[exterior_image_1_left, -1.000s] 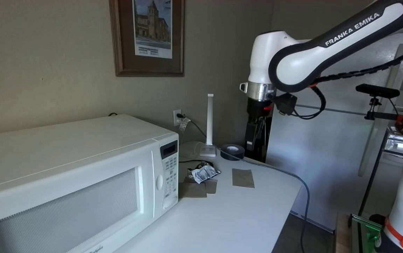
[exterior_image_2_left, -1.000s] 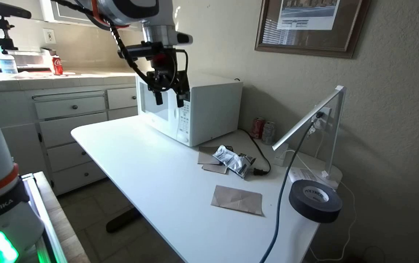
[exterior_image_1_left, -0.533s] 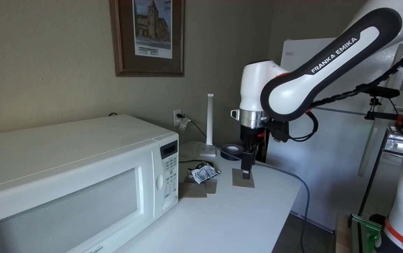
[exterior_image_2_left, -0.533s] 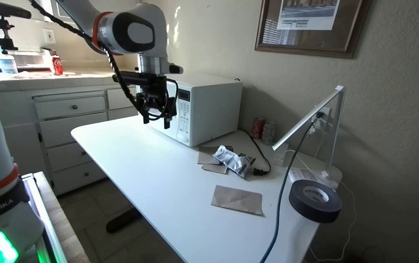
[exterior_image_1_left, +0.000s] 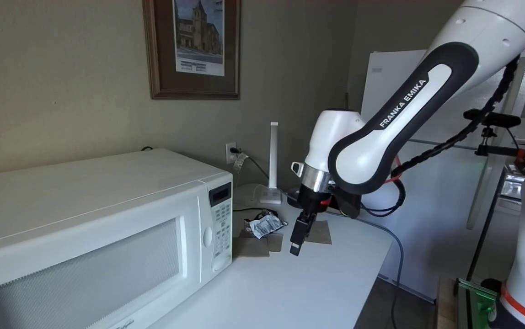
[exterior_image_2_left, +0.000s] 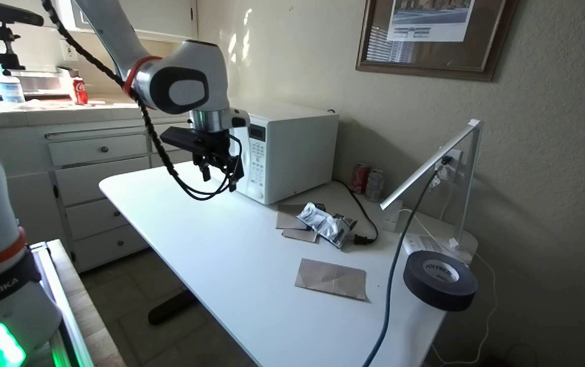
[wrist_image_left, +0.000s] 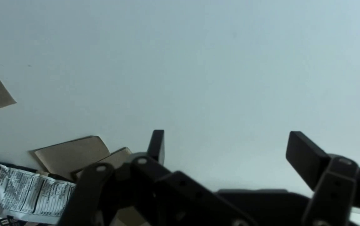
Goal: Press the open button to open the microwave, remove the black bowl and then put it on the countertop
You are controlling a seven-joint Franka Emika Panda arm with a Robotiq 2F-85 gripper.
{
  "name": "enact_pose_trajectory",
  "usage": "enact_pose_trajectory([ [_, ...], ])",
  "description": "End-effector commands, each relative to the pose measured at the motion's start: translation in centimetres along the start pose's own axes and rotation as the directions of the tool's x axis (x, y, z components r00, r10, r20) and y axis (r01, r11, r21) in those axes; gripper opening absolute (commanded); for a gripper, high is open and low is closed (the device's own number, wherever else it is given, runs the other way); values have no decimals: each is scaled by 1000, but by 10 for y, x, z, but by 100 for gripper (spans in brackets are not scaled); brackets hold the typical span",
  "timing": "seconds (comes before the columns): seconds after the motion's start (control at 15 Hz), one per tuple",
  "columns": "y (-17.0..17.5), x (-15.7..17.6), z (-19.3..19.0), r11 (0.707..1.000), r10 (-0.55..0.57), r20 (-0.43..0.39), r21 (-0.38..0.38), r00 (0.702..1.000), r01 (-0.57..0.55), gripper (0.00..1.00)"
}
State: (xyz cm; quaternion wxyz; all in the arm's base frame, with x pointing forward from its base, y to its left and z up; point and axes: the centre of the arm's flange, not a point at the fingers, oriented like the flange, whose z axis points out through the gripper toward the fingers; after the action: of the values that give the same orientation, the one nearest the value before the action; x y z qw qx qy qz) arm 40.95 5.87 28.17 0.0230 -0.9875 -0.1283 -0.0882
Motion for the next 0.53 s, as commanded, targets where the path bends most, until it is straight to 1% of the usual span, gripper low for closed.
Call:
enact_pose_trajectory([
  [0.0, 0, 1, 6, 1000, 3, -17, 0, 1000, -3, 100],
  [0.13, 0, 2, 10, 1000, 4, -17, -2, 1000, -4, 100],
  [0.47, 0, 4, 7, 1000, 4, -26, -3, 1000, -4, 100],
])
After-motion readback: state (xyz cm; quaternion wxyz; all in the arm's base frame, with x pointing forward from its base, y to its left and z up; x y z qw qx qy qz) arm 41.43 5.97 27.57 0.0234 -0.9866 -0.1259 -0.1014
